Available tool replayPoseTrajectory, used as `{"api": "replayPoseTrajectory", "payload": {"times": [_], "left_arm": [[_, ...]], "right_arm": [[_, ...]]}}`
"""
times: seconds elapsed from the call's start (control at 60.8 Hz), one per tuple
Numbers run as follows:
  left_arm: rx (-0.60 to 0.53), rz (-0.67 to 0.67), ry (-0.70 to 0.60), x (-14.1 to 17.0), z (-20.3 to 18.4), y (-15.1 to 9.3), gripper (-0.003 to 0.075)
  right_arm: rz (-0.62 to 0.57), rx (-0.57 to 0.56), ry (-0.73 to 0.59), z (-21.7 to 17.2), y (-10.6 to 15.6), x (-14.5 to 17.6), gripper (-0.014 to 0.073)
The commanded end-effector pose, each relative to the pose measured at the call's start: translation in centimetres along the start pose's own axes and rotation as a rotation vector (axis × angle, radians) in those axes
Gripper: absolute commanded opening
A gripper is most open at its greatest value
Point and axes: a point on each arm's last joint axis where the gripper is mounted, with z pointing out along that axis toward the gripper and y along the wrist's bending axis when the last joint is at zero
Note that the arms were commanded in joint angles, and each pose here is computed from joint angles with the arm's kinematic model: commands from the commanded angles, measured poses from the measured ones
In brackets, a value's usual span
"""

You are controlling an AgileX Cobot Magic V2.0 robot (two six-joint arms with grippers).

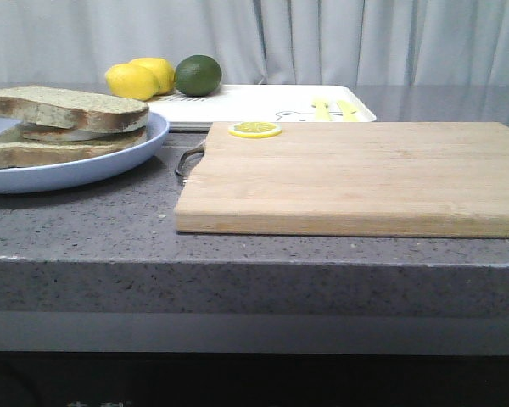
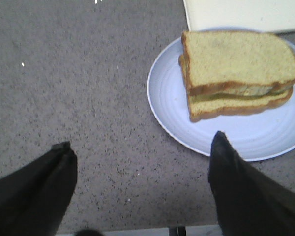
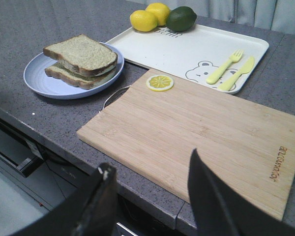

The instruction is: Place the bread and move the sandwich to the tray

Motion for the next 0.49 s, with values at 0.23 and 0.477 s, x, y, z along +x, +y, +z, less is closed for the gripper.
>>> {"api": "replayPoseTrajectory", "payload": {"times": [0.23, 0.477], "left_arm": [[-0.023, -0.167, 0.206, -4.7, 7.4, 2.3, 0.0544], [0.206, -0.303, 0.274, -5.6, 13.0, 4.2, 0.0544]], "right_arm": [[0.001, 0.017, -0.07, 0.0, -0.1, -1.1, 0.036], [0.001, 0.017, -0.07, 0.0, -0.1, -1.1, 0.036]]}}
